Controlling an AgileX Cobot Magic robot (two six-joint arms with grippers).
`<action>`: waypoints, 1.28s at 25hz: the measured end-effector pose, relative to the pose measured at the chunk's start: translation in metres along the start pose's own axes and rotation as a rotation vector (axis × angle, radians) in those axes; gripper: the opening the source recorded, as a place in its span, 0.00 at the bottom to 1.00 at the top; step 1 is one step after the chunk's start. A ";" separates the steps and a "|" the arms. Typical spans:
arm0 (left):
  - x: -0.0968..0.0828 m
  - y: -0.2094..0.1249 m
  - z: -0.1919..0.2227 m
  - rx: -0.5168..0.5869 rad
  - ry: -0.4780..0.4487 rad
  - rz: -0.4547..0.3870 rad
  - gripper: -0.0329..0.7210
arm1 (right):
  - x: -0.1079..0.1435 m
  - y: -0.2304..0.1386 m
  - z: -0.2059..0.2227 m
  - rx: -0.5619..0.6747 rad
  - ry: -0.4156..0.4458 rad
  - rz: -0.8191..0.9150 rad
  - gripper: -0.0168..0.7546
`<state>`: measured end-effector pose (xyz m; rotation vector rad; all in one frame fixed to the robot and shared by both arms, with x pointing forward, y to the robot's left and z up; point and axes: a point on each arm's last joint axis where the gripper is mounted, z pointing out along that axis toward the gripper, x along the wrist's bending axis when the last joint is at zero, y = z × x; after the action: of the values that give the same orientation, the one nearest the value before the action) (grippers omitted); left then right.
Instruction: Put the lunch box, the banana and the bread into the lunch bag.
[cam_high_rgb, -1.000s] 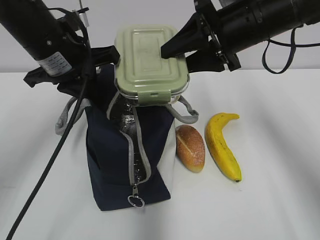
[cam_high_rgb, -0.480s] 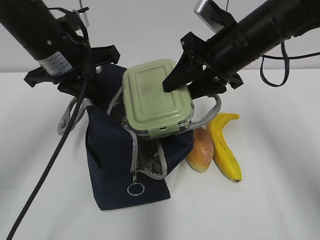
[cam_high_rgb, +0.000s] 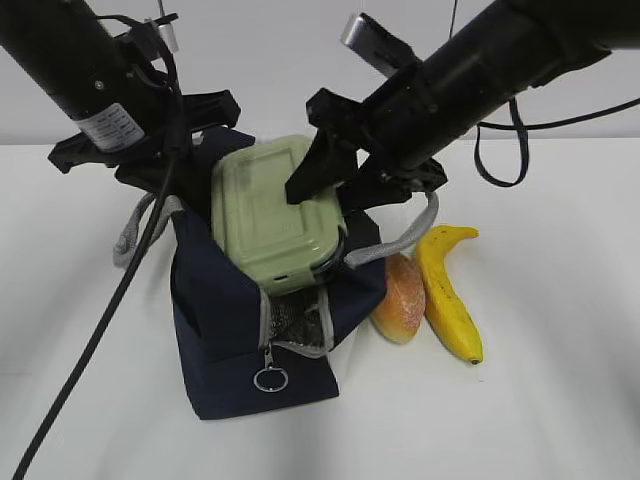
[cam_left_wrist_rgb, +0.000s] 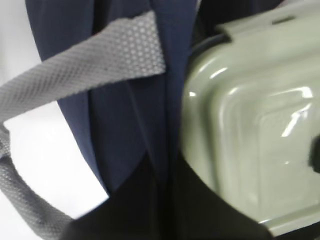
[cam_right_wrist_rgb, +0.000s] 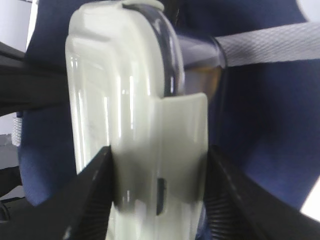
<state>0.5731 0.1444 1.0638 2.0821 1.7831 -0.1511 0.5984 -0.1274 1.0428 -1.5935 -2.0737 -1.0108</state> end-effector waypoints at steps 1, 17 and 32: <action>0.000 0.000 0.000 0.000 0.004 0.002 0.04 | 0.002 -0.001 0.007 0.014 -0.004 0.003 0.52; 0.000 0.001 0.000 -0.009 -0.003 -0.001 0.04 | -0.021 0.002 0.053 0.073 -0.023 0.127 0.52; -0.005 0.001 0.000 -0.011 -0.055 0.022 0.04 | -0.040 0.007 0.093 0.106 -0.038 0.151 0.52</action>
<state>0.5731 0.1397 1.0657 2.0698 1.7245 -0.1899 0.6323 -0.0888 0.9550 -1.6973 -1.9626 -0.8111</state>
